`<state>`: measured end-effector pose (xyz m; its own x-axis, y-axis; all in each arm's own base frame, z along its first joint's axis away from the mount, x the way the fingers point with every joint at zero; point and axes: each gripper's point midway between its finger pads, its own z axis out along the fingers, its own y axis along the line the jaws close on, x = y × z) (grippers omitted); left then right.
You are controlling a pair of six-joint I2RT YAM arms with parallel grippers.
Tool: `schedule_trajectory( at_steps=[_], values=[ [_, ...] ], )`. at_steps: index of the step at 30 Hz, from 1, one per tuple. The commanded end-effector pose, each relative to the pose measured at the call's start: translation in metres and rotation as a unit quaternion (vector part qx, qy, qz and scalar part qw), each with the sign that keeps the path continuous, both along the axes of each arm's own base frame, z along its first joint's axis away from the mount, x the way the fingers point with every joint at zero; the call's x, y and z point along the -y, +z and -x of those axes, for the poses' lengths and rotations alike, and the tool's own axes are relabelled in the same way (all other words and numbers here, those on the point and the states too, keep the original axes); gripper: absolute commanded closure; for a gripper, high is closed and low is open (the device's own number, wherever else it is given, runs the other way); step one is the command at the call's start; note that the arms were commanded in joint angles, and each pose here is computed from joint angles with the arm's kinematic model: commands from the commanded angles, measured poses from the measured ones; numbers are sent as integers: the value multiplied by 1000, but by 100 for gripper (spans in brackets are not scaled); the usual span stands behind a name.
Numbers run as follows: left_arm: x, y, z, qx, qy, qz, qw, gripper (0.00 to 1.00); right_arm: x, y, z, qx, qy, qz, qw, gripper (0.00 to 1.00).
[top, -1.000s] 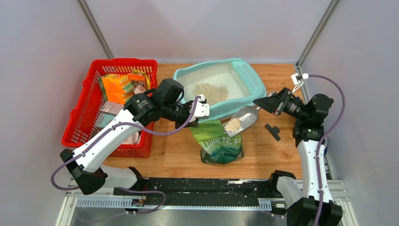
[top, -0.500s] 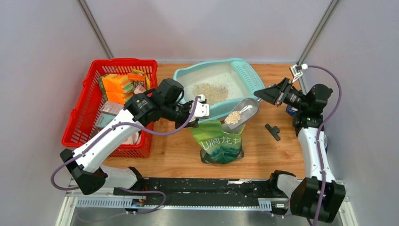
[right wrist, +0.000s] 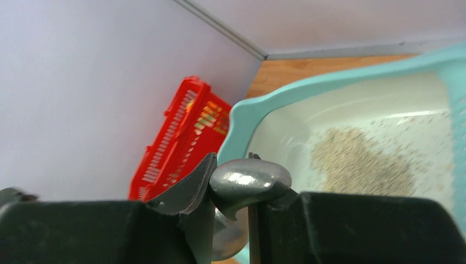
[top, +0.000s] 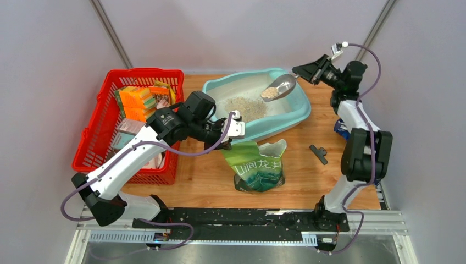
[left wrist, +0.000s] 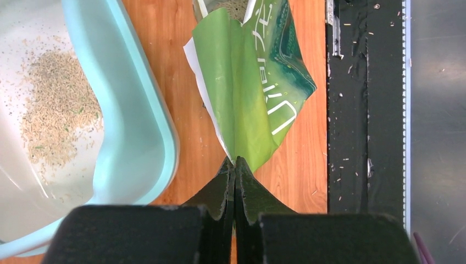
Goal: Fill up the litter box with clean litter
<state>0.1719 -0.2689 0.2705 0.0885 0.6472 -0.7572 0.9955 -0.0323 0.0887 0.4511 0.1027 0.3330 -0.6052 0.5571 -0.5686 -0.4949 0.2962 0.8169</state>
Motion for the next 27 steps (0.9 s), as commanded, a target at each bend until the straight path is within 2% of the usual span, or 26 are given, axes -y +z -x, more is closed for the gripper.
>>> schedule_trajectory(
  at_steps=[1,2,3,5,6,9,10,12,13,16,17,19,22,25,27],
  values=[
    [-7,6,-4,7,4,-12,1000,100,-19,28,-57,124,-42,81,988,100],
    [-7,6,-4,6,4,-12,1000,100,-35,18,-63,114,-34,89,989,100],
    [-7,5,-4,7,4,-12,1000,100,-41,15,-72,151,-40,128,979,100],
    [-7,4,-5,7,4,-13,1000,100,-76,5,-85,175,-34,193,965,100],
    [-7,3,-4,6,4,-14,1000,100,-83,-1,-92,226,-36,252,940,100],
    [-9,5,-2,12,3,-10,1000,100,-95,-13,-113,258,-72,339,902,100],
    [-10,5,-3,14,5,-11,1000,100,-86,-13,-124,283,-100,388,871,100],
    [-13,8,-4,27,6,-9,1000,100,-80,-11,-130,303,-117,425,845,100],
    [-13,8,-4,32,6,-9,999,100,-72,-7,-133,331,-125,458,815,100],
    [-15,10,-7,50,7,-6,999,100,-61,-3,-132,349,-137,511,773,100],
    [-15,9,-7,52,7,-6,999,100,-57,2,-132,365,-139,530,752,100],
    [-15,8,-8,57,5,-4,998,100,-50,10,-133,369,-155,550,734,100],
    [-15,8,-10,62,4,-4,998,100,-44,29,-122,376,-163,558,721,100],
    [-15,12,-12,74,6,0,997,100,-33,52,-89,362,-162,548,737,100],
    [-16,14,-12,84,6,5,996,100,-25,50,-67,330,-156,541,758,100]
  ],
)
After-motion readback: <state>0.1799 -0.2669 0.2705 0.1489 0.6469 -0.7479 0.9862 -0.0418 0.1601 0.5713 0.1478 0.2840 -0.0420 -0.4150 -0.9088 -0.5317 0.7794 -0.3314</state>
